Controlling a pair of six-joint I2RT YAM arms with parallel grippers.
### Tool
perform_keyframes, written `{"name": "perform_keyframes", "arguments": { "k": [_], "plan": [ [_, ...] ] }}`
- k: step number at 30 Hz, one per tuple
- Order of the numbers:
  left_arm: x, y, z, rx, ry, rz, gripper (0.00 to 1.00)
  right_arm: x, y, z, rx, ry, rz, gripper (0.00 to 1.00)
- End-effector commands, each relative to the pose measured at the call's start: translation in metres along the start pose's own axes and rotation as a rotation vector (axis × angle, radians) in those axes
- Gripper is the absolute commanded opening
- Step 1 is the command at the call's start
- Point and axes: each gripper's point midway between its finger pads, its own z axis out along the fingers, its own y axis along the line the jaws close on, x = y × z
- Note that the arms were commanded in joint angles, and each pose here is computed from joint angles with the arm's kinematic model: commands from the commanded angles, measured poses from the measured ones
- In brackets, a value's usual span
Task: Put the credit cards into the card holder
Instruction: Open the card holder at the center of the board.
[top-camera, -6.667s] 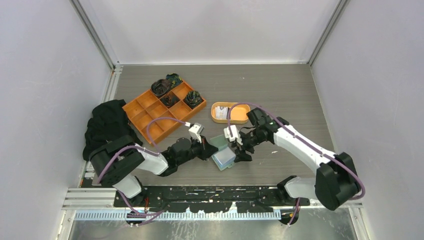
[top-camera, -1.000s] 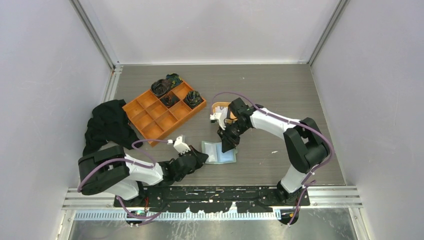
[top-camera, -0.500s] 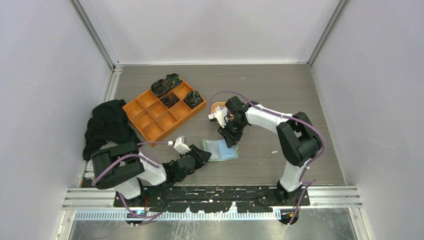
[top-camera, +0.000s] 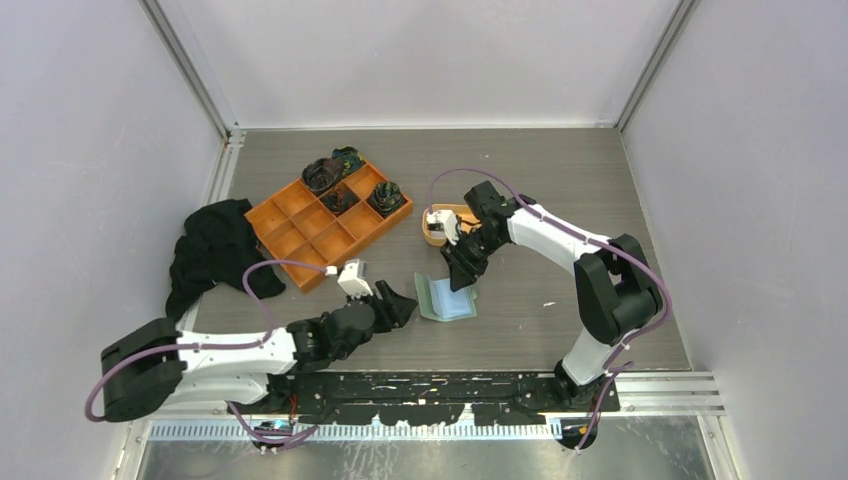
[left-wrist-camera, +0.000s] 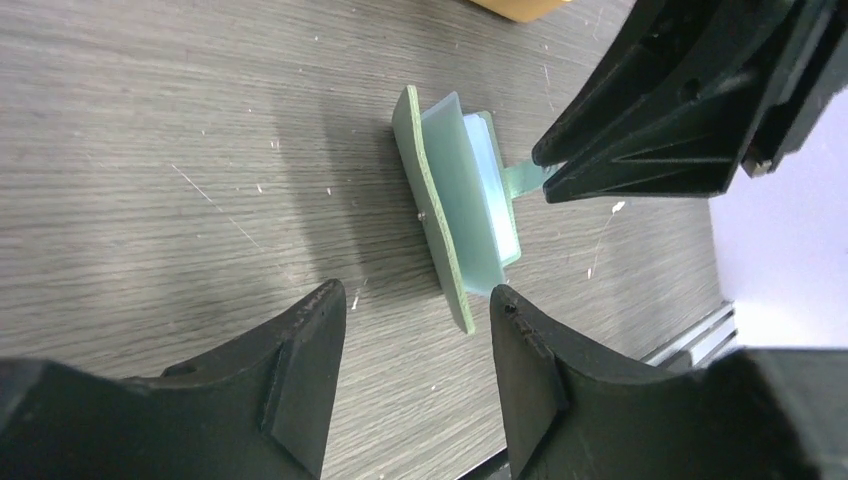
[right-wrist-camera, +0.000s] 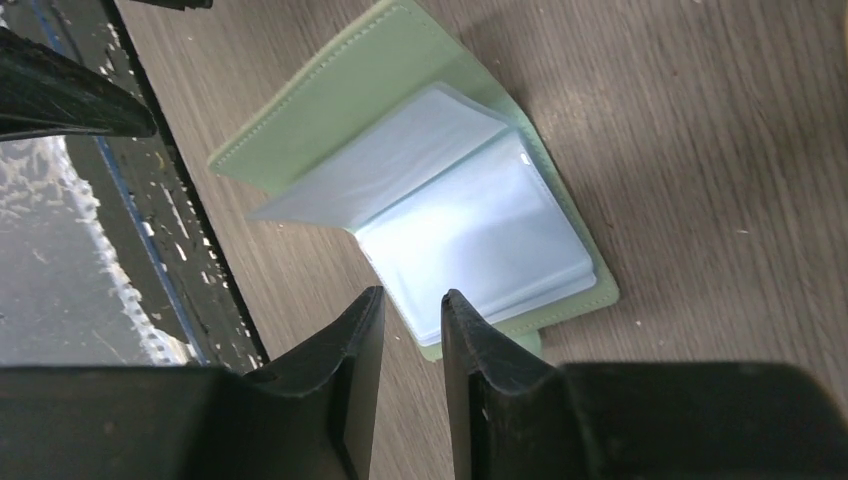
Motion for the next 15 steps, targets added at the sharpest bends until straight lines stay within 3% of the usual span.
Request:
{"name": "perform_keyframes", "arguments": {
  "k": [1,9,15],
  "plan": [
    [-0.011,-0.005,-0.016,0.032,0.032,0.159,0.55,-0.022,0.014,-0.008,-0.051,-0.079,-0.014,0.34],
    [-0.035,-0.063,-0.049,0.322,-0.003,0.186,0.56,-0.028,0.010,0.023,-0.056,-0.100,0.140,0.28],
    [-0.023,-0.094,-0.053,0.456,0.064,0.225,0.53,-0.054,0.027,0.061,-0.044,-0.096,0.221,0.22]
  ]
}}
